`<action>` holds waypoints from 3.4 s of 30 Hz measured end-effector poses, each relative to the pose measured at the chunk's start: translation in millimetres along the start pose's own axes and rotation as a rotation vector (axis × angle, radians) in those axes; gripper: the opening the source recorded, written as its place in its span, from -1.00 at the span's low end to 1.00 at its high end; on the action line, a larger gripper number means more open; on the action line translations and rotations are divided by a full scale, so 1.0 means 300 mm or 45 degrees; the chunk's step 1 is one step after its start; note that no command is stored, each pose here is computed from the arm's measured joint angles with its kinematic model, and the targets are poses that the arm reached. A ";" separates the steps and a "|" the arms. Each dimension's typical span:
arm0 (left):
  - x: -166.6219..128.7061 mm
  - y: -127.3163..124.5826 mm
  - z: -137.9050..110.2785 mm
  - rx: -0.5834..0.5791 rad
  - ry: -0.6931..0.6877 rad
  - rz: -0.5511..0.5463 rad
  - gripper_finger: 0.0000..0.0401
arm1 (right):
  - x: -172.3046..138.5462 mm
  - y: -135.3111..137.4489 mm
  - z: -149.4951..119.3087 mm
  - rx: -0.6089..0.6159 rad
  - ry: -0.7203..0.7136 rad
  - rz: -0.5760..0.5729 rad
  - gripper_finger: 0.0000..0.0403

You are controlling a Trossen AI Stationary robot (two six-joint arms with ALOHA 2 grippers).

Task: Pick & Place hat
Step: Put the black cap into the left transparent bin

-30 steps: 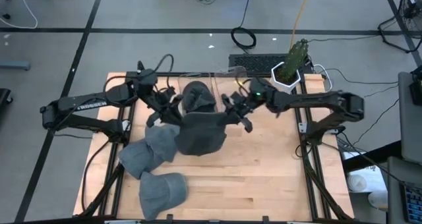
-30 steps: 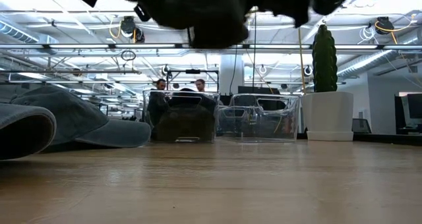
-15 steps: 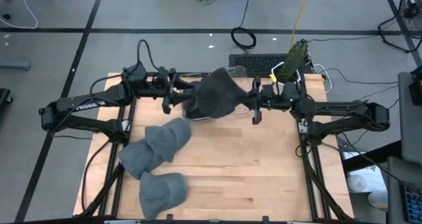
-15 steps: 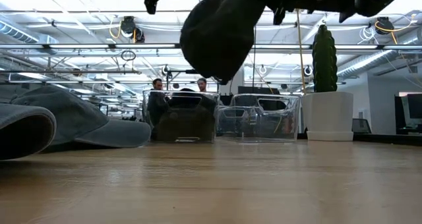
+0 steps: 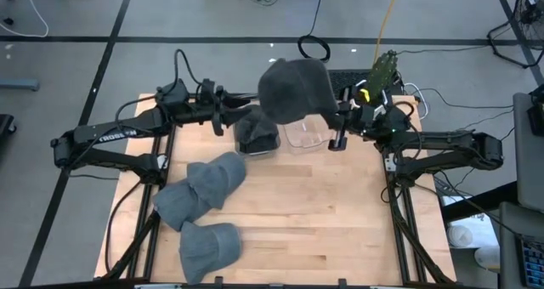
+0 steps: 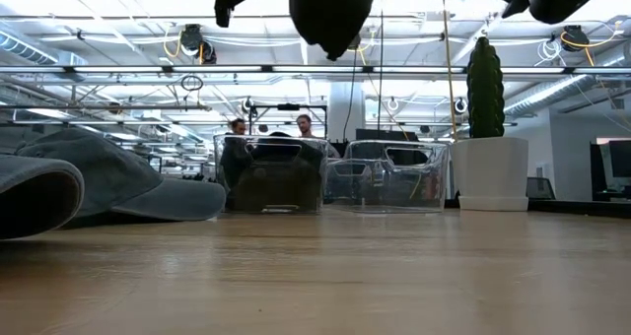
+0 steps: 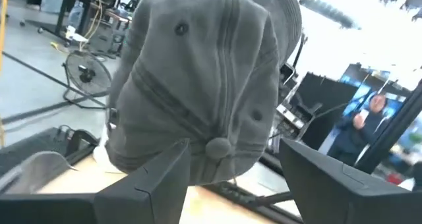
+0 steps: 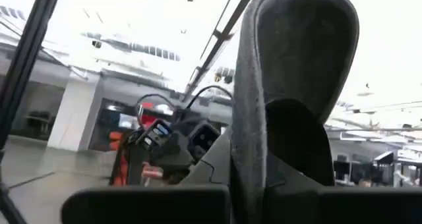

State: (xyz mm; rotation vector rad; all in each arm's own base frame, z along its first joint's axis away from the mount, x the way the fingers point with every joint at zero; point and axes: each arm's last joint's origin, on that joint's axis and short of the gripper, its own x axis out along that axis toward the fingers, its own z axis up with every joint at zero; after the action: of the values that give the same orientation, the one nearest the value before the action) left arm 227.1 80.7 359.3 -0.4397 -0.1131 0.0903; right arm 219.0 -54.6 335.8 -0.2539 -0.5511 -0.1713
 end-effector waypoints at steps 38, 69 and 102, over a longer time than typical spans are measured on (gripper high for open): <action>0.101 -0.050 0.023 -0.097 -0.383 -0.431 0.20 | 0.052 -0.004 -0.011 0.093 -0.105 -0.001 -1.00; 0.190 0.008 -0.087 -0.121 -0.177 -0.108 0.20 | 0.097 0.002 -0.048 0.172 -0.077 0.084 -1.00; 0.155 -0.081 -0.027 -0.022 -0.269 -0.786 -0.35 | 0.106 0.013 -0.073 0.156 0.013 0.037 -1.00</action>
State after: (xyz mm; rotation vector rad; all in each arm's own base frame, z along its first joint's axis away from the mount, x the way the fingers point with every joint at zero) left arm 275.6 60.5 366.7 -0.3956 -0.4524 -0.4727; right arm 257.3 -60.0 334.0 -0.1416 -0.5454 -0.1098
